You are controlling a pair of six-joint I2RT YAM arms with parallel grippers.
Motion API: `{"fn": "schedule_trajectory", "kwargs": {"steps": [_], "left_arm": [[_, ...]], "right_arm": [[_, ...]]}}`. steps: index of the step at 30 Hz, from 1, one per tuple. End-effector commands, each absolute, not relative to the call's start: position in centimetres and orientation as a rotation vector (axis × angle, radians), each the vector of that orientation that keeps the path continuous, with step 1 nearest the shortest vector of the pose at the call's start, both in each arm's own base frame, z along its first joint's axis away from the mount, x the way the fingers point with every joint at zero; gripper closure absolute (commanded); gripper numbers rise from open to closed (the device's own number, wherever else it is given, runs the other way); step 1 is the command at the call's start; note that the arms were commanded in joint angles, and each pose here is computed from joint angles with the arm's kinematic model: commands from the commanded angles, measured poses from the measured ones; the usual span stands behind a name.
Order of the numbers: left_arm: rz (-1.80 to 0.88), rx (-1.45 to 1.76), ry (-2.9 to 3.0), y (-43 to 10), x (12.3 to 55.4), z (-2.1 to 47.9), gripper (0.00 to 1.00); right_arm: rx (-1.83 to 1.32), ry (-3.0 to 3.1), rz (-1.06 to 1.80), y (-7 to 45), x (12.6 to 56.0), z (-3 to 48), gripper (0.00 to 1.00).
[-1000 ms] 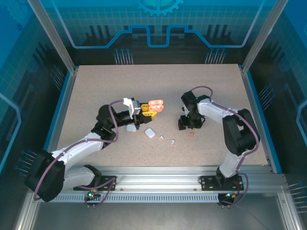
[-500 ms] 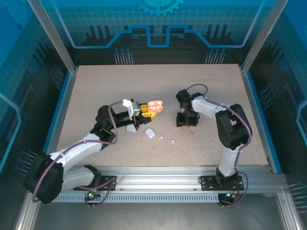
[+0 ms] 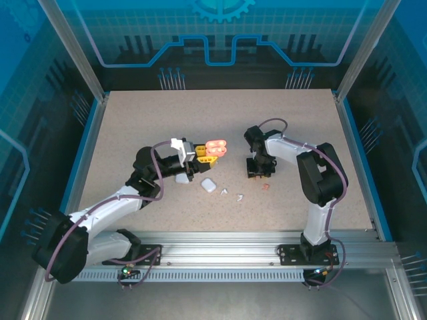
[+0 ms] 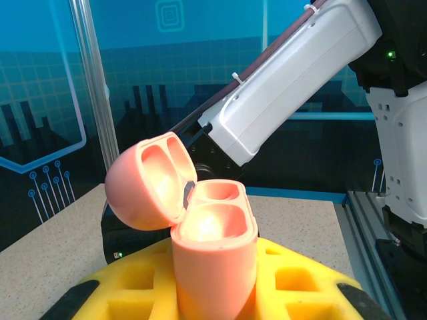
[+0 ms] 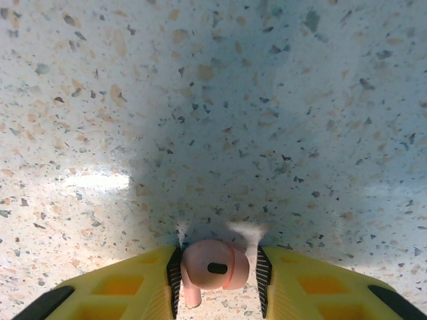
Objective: Insert the wireless bluetooth earbuds into the charging case
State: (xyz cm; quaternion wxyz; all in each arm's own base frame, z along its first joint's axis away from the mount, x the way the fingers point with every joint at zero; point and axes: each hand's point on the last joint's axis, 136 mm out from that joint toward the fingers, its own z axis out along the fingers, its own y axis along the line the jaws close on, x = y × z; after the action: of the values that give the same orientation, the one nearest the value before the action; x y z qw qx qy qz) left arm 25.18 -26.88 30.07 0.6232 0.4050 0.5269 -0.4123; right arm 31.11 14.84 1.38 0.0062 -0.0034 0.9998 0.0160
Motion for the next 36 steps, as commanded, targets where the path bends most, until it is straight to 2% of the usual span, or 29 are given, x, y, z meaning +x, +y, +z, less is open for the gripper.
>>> {"fn": "schedule_trajectory", "kwargs": {"steps": [1, 22, 31, 36], "left_arm": [[-0.932, 0.936, 1.186, -26.8, 24.8, 30.5, 0.91], [-0.929, 0.937, 1.187, -26.8, 24.8, 30.5, 0.91], [-0.928, 0.938, 1.193, -26.8, 24.9, 30.6, 0.91], [-0.928, 0.938, 1.192, -26.8, 24.9, 30.7, 0.9]], "right_arm": [[-0.017, 3.151, 0.079, 15.8, 31.1, 0.6, 0.64], [-0.114, 3.13, 0.044, 16.4, 31.5, 0.7, 0.72], [-0.127, 3.103, 0.05, 16.4, 31.7, 2.0, 0.6], [-0.111, 3.085, 0.057, 16.3, 32.2, 2.8, 0.58]]}}
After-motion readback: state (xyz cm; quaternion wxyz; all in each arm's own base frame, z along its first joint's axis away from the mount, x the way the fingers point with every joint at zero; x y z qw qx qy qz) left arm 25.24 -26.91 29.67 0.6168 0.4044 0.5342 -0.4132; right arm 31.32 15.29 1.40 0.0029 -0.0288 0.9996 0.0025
